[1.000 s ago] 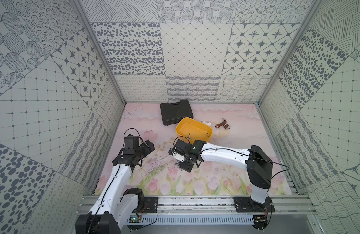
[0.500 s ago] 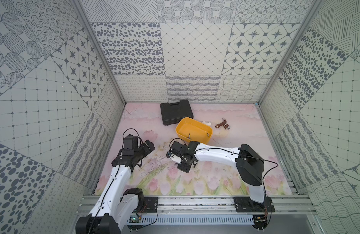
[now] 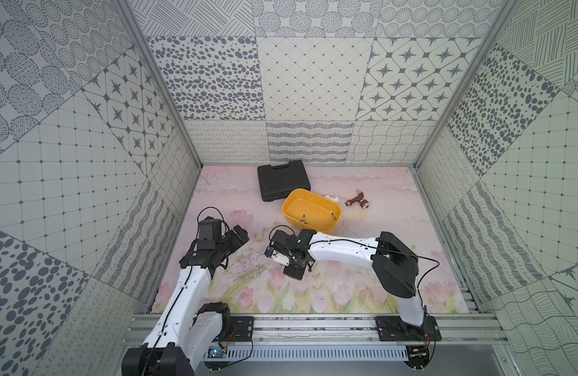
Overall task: Put the bit on the desktop into the storage box
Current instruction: Pick up the screwdriver bit from the center of the board.
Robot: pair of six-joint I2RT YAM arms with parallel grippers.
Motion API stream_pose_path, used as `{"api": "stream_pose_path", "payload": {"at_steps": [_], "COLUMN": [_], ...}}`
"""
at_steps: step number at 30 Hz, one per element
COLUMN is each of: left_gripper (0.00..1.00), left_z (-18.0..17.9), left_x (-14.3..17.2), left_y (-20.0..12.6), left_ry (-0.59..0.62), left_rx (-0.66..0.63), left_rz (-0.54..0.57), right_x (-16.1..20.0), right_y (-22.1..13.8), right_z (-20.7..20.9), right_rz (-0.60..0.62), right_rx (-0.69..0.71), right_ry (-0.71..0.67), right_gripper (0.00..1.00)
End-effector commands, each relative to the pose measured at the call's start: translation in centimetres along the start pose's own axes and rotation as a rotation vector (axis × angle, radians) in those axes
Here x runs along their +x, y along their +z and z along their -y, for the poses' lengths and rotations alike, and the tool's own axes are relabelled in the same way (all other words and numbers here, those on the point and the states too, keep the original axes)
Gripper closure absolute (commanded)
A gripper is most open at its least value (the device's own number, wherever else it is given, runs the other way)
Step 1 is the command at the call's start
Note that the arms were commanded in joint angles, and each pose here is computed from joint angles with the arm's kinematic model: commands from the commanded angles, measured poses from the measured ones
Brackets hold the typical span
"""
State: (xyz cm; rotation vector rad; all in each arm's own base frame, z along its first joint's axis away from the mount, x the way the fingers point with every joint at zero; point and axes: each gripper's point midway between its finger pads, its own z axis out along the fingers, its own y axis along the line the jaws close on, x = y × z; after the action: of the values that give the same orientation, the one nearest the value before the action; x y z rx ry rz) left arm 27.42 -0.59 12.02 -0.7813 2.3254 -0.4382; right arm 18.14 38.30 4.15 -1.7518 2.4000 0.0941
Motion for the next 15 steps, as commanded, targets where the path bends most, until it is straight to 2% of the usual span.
{"api": "stream_pose_path", "payload": {"at_steps": [1,15], "left_gripper": [0.01,0.01], "left_z": [0.11,-0.01], "left_x": [0.16,0.21], "left_y": [0.12,0.29], "left_ry": [-0.001,-0.004], "left_rx": [0.014,0.012], "left_rz": [-0.007,-0.008], "right_x": [-1.04,-0.85], "right_y": [0.43,0.99], "right_z": [-0.31,-0.79], "right_rz": [0.013,0.000], "right_rx": [-0.004,-0.021], "right_ry": [-0.019,-0.022], "right_gripper": [0.65,0.71]}}
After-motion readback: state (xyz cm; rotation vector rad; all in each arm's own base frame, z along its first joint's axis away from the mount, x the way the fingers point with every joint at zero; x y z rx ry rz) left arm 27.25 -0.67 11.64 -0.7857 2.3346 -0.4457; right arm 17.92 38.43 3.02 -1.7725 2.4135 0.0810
